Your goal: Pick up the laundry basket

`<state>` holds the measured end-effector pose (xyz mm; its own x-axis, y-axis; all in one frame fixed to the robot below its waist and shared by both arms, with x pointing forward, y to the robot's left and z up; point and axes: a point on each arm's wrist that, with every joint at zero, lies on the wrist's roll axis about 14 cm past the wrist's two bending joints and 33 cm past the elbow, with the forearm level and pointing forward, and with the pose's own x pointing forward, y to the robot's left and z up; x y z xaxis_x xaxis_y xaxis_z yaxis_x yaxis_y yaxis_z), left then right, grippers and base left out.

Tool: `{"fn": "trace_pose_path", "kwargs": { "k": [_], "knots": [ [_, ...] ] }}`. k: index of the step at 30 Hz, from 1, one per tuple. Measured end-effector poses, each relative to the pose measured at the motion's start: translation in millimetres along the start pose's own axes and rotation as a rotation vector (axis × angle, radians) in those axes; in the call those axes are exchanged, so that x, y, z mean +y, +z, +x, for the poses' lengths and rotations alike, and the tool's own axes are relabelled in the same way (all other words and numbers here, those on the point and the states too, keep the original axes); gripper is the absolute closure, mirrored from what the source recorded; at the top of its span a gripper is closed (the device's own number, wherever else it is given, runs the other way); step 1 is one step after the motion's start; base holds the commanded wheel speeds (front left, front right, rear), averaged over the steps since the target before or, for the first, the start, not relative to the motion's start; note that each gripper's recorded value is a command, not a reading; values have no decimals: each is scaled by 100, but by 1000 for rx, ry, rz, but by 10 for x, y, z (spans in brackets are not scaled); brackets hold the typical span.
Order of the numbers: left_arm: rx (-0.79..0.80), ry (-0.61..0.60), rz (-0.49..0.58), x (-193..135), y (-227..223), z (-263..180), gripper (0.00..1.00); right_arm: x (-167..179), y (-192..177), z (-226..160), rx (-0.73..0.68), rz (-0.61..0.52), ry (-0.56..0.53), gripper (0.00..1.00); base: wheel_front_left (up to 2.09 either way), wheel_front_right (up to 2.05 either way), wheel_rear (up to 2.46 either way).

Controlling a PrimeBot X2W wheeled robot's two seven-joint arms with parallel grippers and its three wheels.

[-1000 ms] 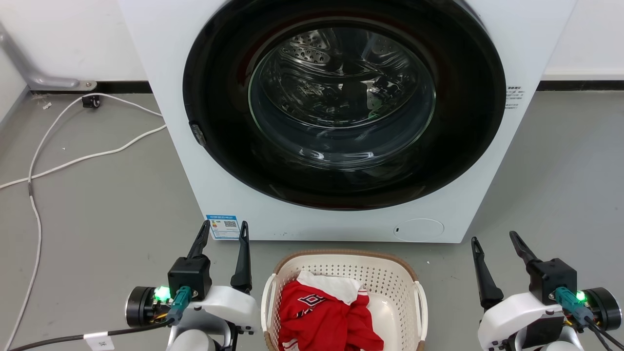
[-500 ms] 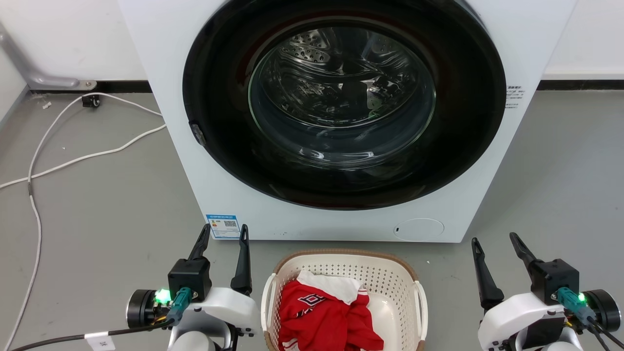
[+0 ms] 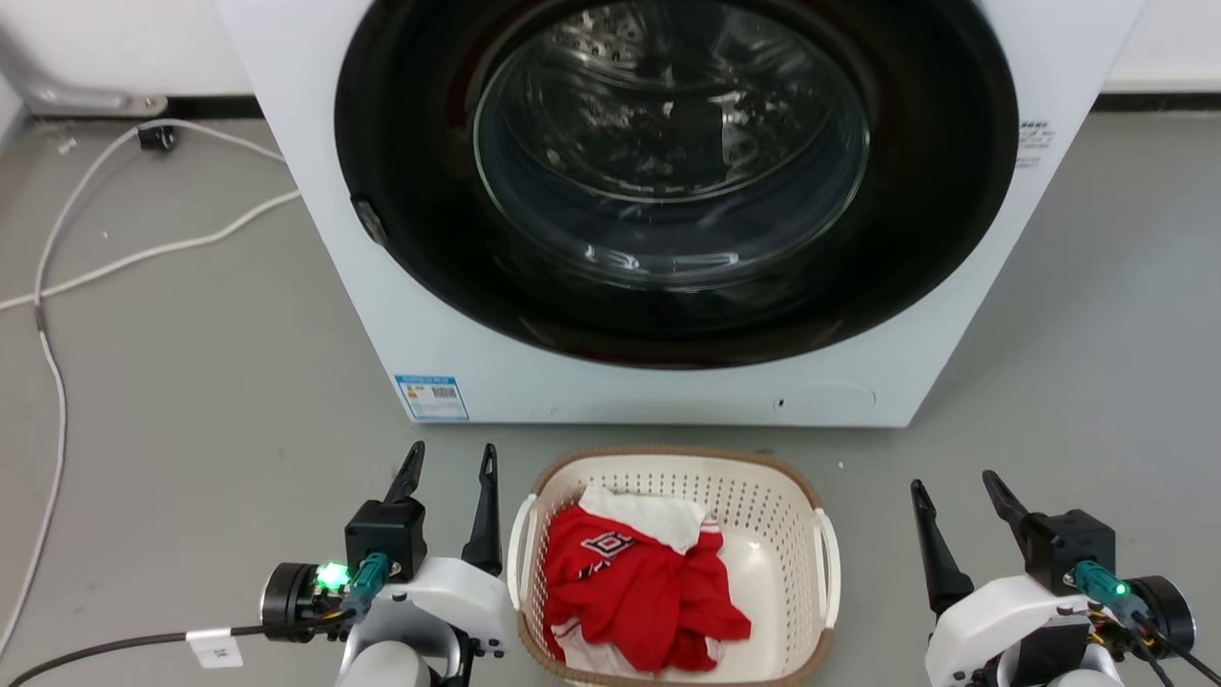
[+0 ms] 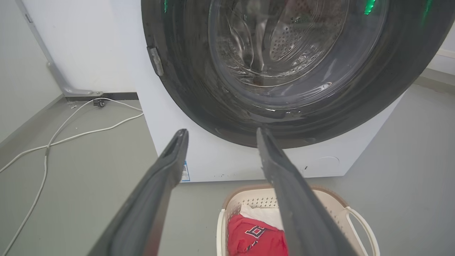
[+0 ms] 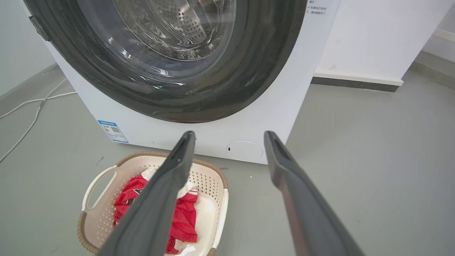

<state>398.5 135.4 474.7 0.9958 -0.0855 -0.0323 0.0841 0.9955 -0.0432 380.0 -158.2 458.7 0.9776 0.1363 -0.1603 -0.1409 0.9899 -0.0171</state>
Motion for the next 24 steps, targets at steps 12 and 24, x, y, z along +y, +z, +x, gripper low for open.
{"fn": "trace_pose_path", "kwargs": {
  "k": [12, 24],
  "knots": [
    [278, -11, -47, -1, -919, 235, 0, -9, -750, 313, 230, 52, 6, 0, 0, 0, 0],
    [551, -21, -91, 74, -1864, 491, 0, 67, -1576, 674, 478, 122, 29, 0, 0, 0, 0]
  ]
}}
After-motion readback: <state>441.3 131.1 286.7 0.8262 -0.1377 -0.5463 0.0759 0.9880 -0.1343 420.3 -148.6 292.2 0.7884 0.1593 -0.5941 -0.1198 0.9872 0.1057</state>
